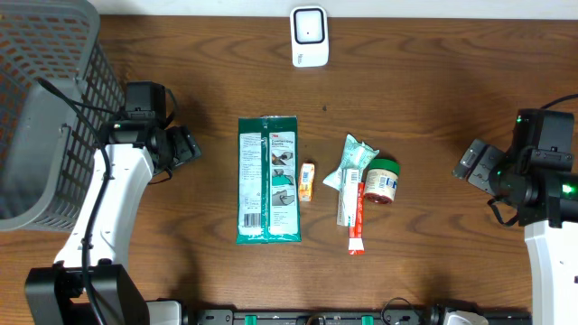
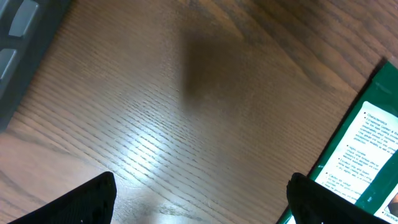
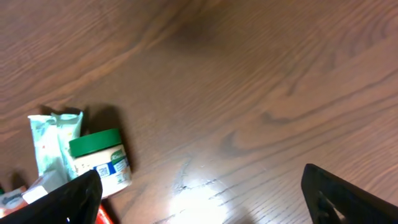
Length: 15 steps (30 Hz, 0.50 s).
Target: Scan the item barcode
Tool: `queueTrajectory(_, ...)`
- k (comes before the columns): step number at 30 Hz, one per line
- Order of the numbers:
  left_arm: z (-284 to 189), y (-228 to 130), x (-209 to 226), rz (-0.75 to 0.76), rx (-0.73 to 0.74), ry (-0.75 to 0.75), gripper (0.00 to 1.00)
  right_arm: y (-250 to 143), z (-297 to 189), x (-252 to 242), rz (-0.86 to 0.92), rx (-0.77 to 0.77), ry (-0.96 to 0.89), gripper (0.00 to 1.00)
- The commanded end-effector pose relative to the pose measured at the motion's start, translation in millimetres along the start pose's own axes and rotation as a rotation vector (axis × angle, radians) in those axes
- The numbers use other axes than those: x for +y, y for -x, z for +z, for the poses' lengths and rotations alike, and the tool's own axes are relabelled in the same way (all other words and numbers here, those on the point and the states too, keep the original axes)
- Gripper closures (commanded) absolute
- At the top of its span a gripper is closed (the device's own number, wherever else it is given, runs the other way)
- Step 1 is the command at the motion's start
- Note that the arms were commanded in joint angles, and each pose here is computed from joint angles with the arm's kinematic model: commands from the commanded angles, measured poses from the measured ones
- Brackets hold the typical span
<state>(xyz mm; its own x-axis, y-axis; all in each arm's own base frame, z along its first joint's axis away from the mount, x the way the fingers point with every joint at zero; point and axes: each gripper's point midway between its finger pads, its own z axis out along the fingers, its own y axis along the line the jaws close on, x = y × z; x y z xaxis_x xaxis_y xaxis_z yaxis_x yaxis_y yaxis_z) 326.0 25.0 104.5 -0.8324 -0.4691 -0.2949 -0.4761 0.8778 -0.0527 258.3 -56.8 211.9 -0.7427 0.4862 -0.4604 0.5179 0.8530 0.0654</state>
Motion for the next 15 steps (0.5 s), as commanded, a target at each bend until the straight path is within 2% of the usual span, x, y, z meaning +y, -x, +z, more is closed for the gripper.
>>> queueTrajectory(1,-1.9,3.6,2.6,0.001,-0.014,0.012,0.11,-0.2,-1.5,5.3,-0.007,0.012,0.035,0.05)
queueTrajectory(9,-1.9,3.6,2.7,0.001,-0.015,0.012,0.11,-11.2,-4.5,30.6,-0.059,0.064,0.169,0.15)
queueTrajectory(14,-1.9,3.5,2.6,0.001,-0.014,0.012,0.11,-30.9,-8.5,51.3,-0.094,0.141,0.264,0.18)
queueTrajectory(15,-1.9,3.6,2.6,0.001,-0.014,0.012,0.11,-35.4,-8.5,55.7,-0.099,0.159,0.286,0.21)
